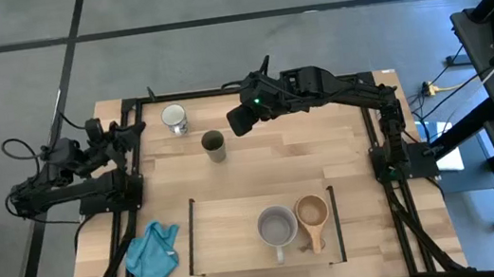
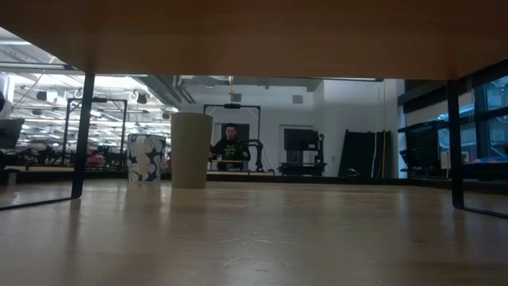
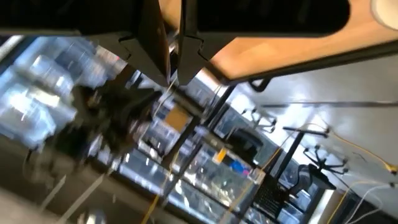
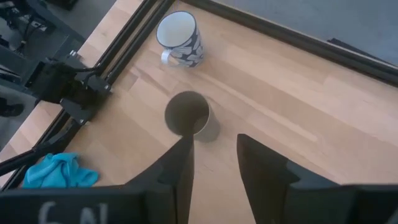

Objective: Stack small to large cups/mugs on shelf
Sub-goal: Put the white mug on the shelf

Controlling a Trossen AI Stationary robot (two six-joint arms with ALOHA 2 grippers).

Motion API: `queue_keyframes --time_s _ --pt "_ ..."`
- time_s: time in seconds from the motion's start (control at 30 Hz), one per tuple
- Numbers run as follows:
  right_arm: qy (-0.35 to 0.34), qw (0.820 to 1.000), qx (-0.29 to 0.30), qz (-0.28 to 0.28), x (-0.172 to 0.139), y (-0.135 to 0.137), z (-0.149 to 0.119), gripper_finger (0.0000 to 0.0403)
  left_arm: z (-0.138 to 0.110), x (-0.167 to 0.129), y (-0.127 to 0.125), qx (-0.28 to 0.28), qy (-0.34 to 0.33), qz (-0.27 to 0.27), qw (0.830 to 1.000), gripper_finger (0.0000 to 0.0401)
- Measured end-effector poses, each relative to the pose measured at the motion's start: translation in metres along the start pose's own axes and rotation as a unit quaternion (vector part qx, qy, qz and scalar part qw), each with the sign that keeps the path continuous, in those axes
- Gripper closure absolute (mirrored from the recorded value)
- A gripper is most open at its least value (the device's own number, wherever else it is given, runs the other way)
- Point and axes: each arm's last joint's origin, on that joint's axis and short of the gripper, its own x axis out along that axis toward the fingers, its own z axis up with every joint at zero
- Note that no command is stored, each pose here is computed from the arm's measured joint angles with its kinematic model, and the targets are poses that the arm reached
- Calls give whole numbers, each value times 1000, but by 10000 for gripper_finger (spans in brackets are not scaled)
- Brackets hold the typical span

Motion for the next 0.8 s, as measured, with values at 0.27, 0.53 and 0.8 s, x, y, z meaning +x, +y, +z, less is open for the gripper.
queue_keyframes --time_s 0.27,0.53,0.8 --pt "26 999 -36 22 3 -5 5 279 -8 17 -5 -17 56 -11 998 374" --pt "47 996 -66 29 5 -12 9 279 2 59 -26 140 219 97 961 374" --pt "56 994 -94 29 5 -13 9 279 35 94 -23 256 378 283 844 374"
